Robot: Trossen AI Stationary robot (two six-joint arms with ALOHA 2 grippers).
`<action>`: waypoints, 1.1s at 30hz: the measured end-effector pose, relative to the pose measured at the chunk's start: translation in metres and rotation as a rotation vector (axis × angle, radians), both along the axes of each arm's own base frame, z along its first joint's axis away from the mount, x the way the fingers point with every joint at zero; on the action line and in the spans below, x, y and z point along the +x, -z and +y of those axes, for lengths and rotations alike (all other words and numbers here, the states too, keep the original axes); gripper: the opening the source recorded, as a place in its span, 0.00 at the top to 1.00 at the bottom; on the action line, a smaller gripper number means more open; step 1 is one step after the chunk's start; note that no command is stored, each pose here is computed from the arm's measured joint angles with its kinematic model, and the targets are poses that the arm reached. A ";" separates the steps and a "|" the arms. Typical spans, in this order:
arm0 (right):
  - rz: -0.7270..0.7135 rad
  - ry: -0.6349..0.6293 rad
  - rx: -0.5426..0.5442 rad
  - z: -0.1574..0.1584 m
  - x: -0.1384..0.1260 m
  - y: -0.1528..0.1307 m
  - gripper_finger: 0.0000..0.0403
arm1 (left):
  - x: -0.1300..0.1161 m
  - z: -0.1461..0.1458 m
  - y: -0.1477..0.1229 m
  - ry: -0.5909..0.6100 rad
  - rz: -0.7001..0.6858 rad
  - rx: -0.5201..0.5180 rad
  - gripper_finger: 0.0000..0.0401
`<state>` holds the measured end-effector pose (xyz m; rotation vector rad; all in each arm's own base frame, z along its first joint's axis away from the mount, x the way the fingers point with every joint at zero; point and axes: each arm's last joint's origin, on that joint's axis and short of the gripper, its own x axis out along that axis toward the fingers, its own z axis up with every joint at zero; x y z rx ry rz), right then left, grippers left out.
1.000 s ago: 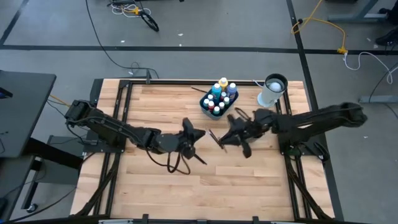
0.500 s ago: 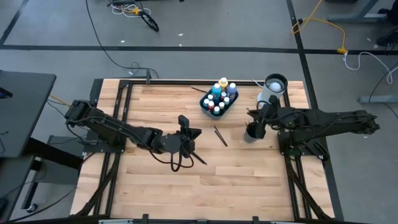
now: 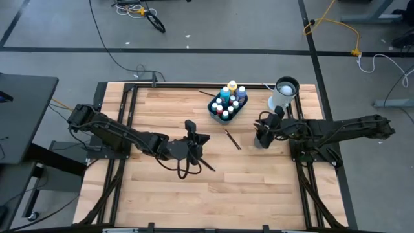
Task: Pick & Place Paint Supplies
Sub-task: Put the silver paint brush into the blue cup
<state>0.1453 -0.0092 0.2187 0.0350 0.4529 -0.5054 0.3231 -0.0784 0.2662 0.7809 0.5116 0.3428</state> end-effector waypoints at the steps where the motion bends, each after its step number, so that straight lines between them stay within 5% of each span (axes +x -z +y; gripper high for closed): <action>1: -0.011 -0.004 -0.008 0.000 0.001 -0.001 0.76 | 0.000 0.001 0.000 -0.007 -0.008 -0.015 0.89; 8: -0.198 -0.059 -0.152 0.000 0.010 -0.025 0.63 | 0.002 0.017 0.003 -0.125 -0.084 -0.183 0.89; 15: -0.407 -0.145 -0.299 0.002 0.014 -0.051 0.59 | 0.003 0.062 0.015 -0.219 -0.003 -0.321 0.82; 24: -0.355 -0.182 -0.319 0.003 0.023 -0.044 0.61 | -0.005 0.166 0.023 -0.199 0.075 -0.528 0.61; 33: -0.216 -0.227 -0.434 0.004 0.038 -0.030 0.61 | -0.009 0.270 0.067 -0.111 0.040 -0.641 0.58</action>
